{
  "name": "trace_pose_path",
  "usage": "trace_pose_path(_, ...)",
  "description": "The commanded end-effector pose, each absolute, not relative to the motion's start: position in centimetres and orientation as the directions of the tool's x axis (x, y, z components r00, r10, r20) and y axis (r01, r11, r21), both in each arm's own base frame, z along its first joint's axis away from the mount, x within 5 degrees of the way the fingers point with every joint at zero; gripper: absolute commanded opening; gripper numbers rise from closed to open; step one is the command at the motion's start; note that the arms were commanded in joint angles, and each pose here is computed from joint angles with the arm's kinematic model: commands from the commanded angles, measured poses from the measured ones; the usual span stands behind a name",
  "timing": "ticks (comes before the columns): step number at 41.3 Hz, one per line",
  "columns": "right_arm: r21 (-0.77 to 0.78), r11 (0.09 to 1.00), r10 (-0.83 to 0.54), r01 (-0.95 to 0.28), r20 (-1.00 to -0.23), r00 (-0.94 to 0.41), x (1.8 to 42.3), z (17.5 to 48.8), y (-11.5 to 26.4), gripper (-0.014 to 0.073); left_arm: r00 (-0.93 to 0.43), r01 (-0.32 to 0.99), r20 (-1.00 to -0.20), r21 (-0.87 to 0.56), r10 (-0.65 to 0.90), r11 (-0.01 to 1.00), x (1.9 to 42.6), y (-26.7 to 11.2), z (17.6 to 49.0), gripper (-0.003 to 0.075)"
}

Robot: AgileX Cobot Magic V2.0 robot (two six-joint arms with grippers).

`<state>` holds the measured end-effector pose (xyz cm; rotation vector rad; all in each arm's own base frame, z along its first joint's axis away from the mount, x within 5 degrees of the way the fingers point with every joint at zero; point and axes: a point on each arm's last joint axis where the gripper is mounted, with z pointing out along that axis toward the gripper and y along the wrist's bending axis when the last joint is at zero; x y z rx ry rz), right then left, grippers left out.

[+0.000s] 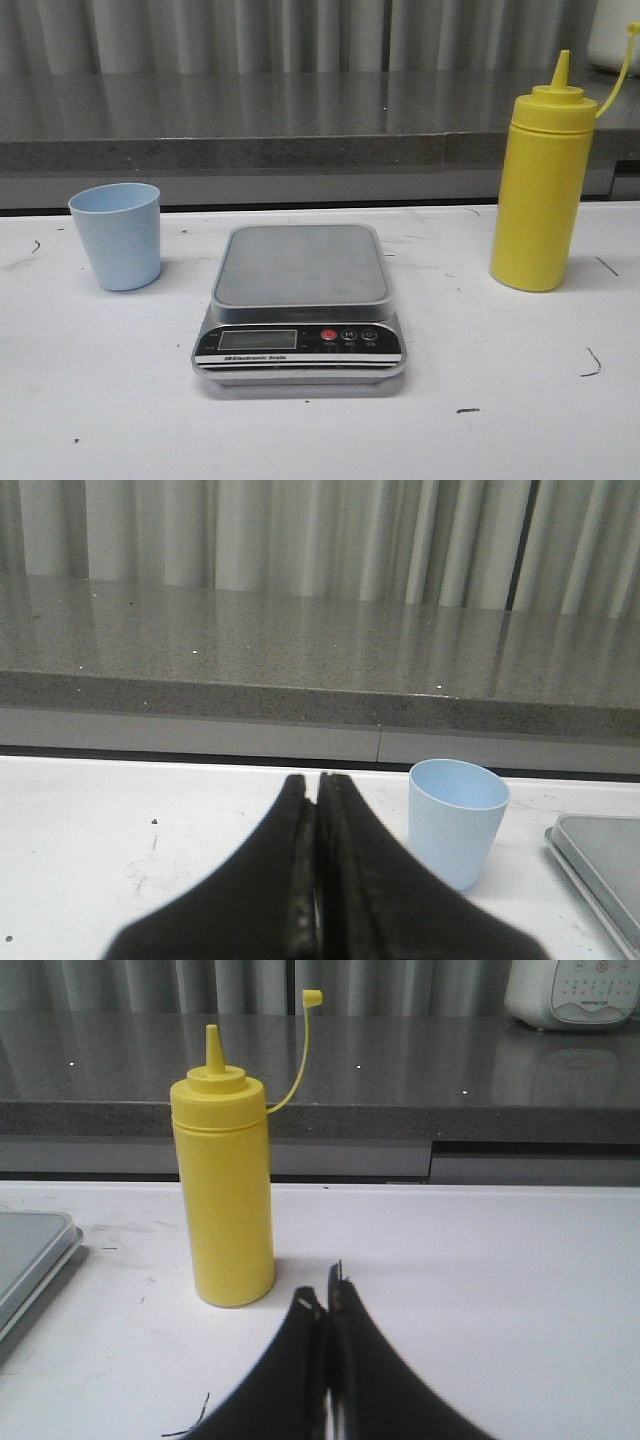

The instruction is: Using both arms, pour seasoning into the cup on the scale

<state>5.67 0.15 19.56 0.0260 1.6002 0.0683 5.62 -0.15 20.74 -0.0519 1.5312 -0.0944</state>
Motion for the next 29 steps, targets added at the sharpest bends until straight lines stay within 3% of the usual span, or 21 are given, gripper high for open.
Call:
trace_pose_path(1,0.055,0.998,0.057,-0.027,-0.996,0.073,5.51,20.58,0.13,-0.0117,0.099,0.032,-0.99,-0.099,-0.102,0.995,5.56,-0.12,20.69,-0.002)
trace_pose_path(29,0.054,0.998,0.056,-0.027,-0.996,0.076,5.5,20.61,0.13,-0.0117,0.11,0.033,-0.989,-0.099,-0.102,0.995,5.55,-0.12,20.78,-0.002)
